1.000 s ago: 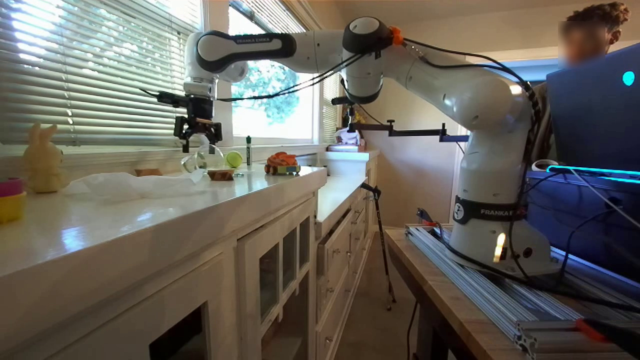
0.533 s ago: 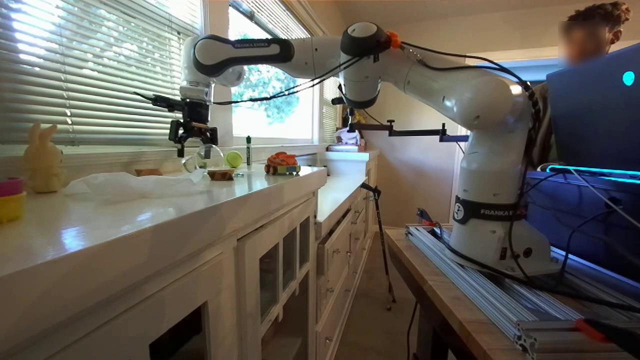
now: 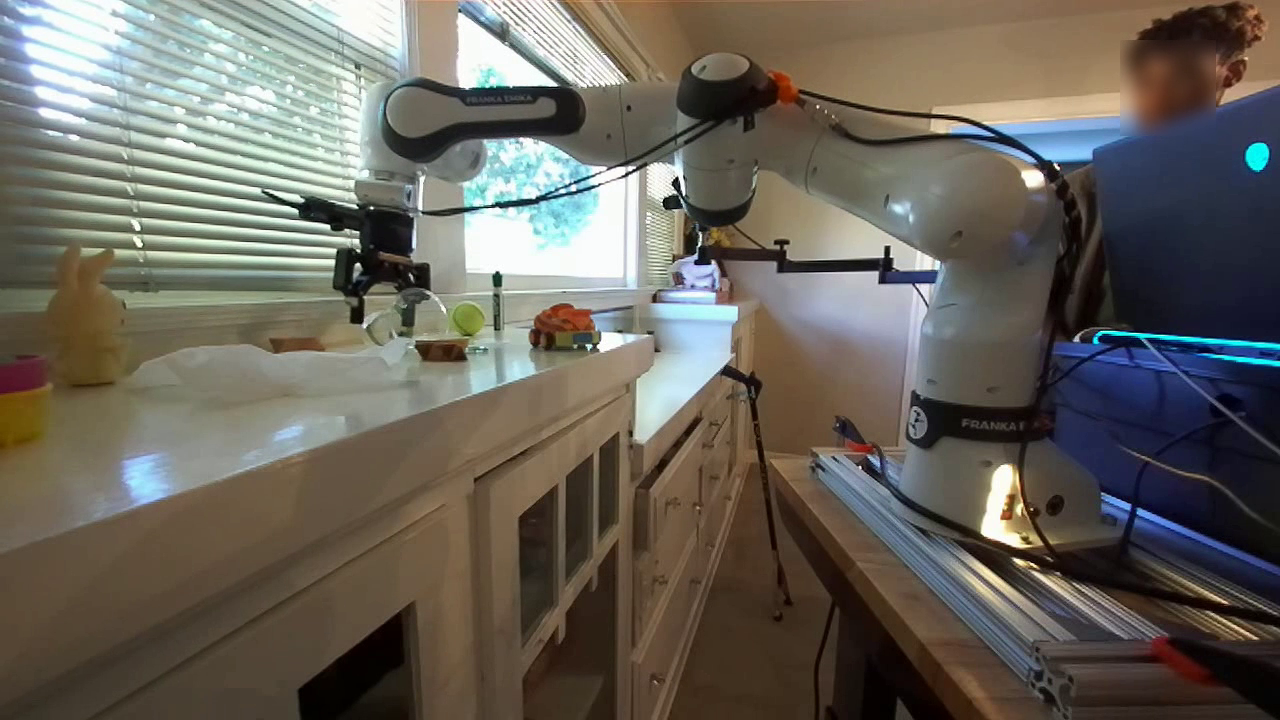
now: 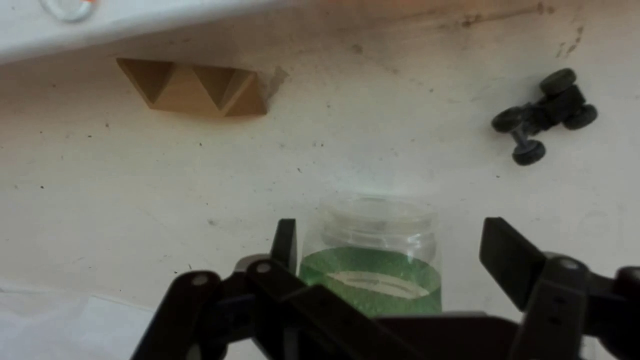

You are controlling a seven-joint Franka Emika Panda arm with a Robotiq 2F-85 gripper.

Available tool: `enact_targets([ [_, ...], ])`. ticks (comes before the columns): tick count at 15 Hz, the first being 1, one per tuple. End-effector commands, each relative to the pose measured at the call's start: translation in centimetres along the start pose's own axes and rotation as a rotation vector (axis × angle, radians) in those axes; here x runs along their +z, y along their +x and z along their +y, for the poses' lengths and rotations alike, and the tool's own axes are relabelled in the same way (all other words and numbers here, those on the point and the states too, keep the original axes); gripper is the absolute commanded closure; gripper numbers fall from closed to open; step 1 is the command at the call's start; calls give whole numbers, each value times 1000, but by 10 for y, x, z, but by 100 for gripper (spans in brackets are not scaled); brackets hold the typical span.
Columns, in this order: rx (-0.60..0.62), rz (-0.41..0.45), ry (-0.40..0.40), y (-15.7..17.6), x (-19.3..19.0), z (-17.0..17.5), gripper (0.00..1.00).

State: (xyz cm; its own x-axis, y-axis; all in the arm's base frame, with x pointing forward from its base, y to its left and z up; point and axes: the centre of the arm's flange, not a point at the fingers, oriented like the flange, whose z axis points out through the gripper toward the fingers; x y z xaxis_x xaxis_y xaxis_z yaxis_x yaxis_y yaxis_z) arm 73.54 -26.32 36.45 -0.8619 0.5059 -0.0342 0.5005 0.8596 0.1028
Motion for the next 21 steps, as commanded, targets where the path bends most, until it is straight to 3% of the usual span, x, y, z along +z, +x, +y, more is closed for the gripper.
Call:
enact_targets([
  [1,-29,-20,-2,-29,-4,-2,36],
  [2,-28,-20,-4,-30,-4,-2,45],
  [4,-26,-21,-4,-31,-4,-2,53],
  [8,-27,-28,10,-31,-6,-2,54],
  [13,-41,-70,58,-25,-21,8,42],
  [21,-68,-172,169,-21,-46,33,55],
])
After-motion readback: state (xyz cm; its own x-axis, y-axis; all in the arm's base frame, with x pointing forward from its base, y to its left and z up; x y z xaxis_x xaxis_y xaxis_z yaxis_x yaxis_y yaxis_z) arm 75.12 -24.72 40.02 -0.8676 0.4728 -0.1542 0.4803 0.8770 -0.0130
